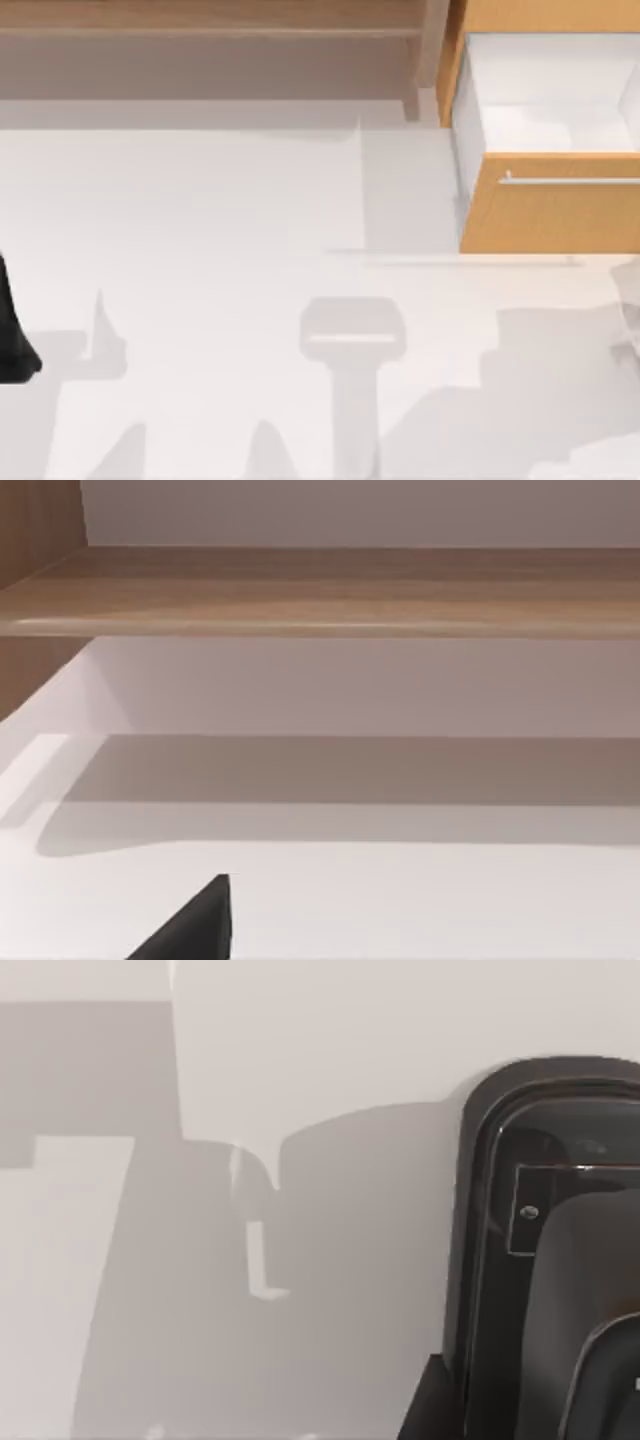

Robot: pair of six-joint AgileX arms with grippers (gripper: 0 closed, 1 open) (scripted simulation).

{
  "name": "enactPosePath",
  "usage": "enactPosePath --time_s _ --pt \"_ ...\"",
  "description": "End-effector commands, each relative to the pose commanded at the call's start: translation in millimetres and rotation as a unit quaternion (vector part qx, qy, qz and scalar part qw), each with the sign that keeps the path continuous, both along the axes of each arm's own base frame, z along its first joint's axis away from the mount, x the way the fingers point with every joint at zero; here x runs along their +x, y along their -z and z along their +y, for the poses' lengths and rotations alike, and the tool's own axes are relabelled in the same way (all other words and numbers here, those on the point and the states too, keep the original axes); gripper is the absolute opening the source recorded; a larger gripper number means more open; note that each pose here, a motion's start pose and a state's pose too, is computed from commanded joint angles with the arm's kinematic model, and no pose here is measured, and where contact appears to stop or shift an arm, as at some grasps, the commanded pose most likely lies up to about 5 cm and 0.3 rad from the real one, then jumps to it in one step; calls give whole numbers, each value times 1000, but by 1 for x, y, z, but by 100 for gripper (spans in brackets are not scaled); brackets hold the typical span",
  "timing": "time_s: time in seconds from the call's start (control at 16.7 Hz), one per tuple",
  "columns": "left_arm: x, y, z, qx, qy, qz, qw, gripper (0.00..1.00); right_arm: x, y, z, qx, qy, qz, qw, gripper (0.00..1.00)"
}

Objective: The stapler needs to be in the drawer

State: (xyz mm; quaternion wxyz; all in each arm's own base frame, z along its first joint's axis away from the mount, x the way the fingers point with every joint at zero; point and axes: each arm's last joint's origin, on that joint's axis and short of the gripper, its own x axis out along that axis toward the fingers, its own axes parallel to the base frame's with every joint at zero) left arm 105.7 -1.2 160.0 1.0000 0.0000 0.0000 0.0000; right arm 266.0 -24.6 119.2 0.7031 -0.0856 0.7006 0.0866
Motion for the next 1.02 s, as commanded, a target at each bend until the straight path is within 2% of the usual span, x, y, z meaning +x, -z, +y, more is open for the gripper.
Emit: enactPosePath --time_s 0.36,0.66,0.78,1.02 --pt "0 0 0 0 0 0 1000 100 -1 -27 0 0 0 3 1000 0" --pt "0 0 0 0 0 0 1000 100 -1 -27 0 0 0 4 1000 0" --pt "0 0 0 0 0 0 1000 100 4 -37 -2 -16 12 -13 1000 0" --pt "0 0 0 0 0 0 1000 100 30 -89 -11 -84 69 -90 990 0"
